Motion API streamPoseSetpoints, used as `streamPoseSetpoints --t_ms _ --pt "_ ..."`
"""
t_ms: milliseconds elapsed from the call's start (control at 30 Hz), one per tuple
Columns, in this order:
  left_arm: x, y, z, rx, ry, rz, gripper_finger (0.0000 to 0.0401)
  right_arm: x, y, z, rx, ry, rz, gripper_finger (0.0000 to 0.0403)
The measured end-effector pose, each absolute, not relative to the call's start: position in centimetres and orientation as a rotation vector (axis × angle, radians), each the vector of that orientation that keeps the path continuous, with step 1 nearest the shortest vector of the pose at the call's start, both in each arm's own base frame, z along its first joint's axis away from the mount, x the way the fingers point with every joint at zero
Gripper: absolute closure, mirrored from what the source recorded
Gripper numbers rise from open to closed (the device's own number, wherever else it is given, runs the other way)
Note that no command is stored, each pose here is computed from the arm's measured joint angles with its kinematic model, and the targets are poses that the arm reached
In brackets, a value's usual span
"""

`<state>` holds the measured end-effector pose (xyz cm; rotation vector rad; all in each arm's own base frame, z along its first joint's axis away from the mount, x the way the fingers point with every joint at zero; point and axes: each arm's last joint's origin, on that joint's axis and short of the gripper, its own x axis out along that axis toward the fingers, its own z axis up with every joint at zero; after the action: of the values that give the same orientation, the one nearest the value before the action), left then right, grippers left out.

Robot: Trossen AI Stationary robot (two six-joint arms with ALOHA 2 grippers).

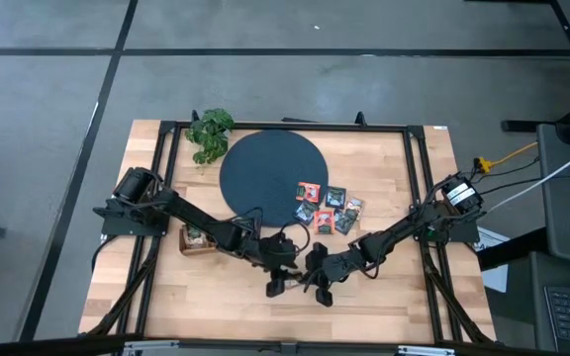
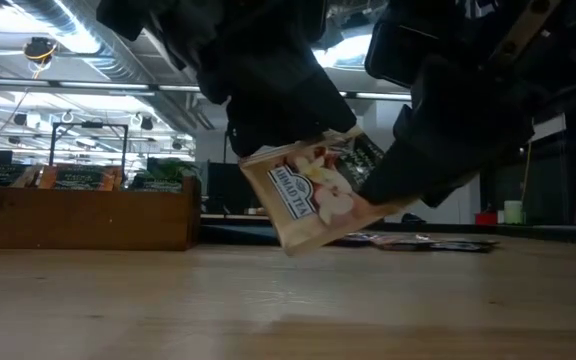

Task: Pick & Place Tea
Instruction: Put the brown tea bag into the left section of the wooden organizer

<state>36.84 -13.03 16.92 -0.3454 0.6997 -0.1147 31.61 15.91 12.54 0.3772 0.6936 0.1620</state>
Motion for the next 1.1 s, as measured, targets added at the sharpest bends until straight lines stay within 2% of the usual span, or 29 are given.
streamPoseSetpoints --t_ms 200,467,633,833,1100 --pt "36.8 -13.1 16.9 -0.352 0.707 -0.139 0.0272 31.7 15.9 12.6 0.367 0.684 0.167 0.04" --pt "36.7 -13.3 17.0 -0.366 0.721 -0.182 0.039 31.7 15.9 12.7 0.392 0.68 0.161 0.0375" --pt "36.5 -14.0 17.0 -0.348 0.703 -0.135 0.0398 31.7 15.9 12.7 0.429 0.688 0.149 0.0355" --pt "35.6 -15.1 17.3 -0.307 0.64 -0.047 0.0398 31.3 16.5 12.6 0.464 0.71 0.166 0.031" --pt "31.7 -15.5 19.0 -0.342 0.359 0.062 0.0399 30.9 17.5 12.9 0.419 0.662 0.14 0.0271"
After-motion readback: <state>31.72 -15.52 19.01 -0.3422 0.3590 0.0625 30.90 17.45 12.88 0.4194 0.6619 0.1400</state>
